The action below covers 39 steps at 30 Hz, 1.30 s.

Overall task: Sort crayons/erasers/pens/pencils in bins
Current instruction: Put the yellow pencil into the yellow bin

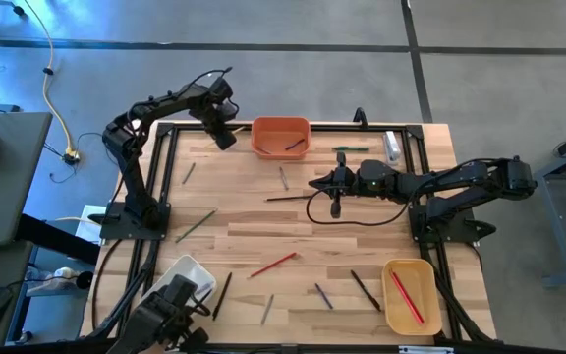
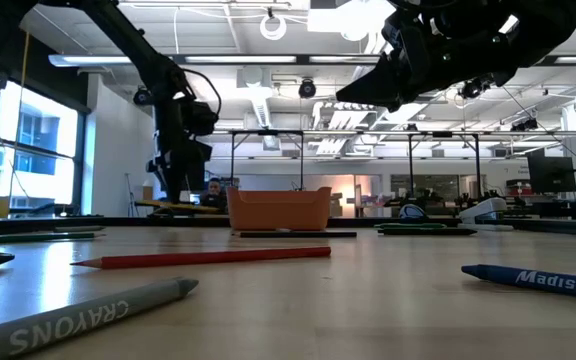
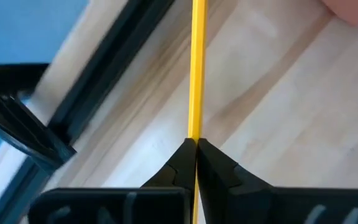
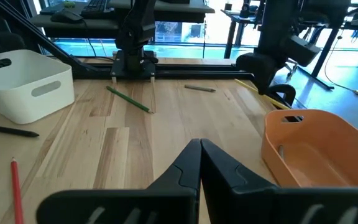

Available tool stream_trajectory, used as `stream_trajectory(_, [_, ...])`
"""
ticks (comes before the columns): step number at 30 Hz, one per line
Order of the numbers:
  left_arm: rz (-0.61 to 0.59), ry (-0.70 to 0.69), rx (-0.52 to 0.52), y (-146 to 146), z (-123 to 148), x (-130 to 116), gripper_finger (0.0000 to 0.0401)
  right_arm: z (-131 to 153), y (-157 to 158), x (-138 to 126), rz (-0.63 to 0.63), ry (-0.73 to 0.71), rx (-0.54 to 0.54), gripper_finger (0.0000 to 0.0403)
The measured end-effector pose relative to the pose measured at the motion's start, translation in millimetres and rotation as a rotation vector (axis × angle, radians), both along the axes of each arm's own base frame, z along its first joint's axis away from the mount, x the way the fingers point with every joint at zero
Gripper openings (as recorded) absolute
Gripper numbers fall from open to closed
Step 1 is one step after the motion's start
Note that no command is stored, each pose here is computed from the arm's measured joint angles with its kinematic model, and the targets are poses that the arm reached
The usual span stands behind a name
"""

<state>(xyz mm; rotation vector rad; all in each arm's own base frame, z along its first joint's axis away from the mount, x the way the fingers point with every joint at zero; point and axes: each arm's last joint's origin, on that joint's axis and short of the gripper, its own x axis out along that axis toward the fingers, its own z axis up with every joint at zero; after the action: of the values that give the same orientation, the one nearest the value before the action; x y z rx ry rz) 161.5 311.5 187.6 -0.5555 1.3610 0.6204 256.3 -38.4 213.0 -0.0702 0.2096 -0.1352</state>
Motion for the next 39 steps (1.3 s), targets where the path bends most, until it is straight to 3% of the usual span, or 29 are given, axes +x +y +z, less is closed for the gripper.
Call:
stream_trajectory(11, [-0.037, -0.002, -0.061, -13, -9, 8, 0.0000, 0, 0, 0, 0.000, 0.000, 0.000, 0.0000])
stream_trajectory(26, [-0.055, 0.018, -0.067, -16, 5, 14, 0.0000, 0, 0, 0, 0.000, 0.000, 0.000, 0.0000])
stream_trajectory(35, [-0.115, 0.029, -0.084, -46, 30, 27, 0.0000, -2, 0, 0, 0.000, 0.016, 0.002, 0.0000])
stream_trajectory(39, [-0.172, -0.004, -0.026, -57, 47, 32, 0.0000, -2, 0, 0, 0.000, 0.024, 0.003, 0.0000])
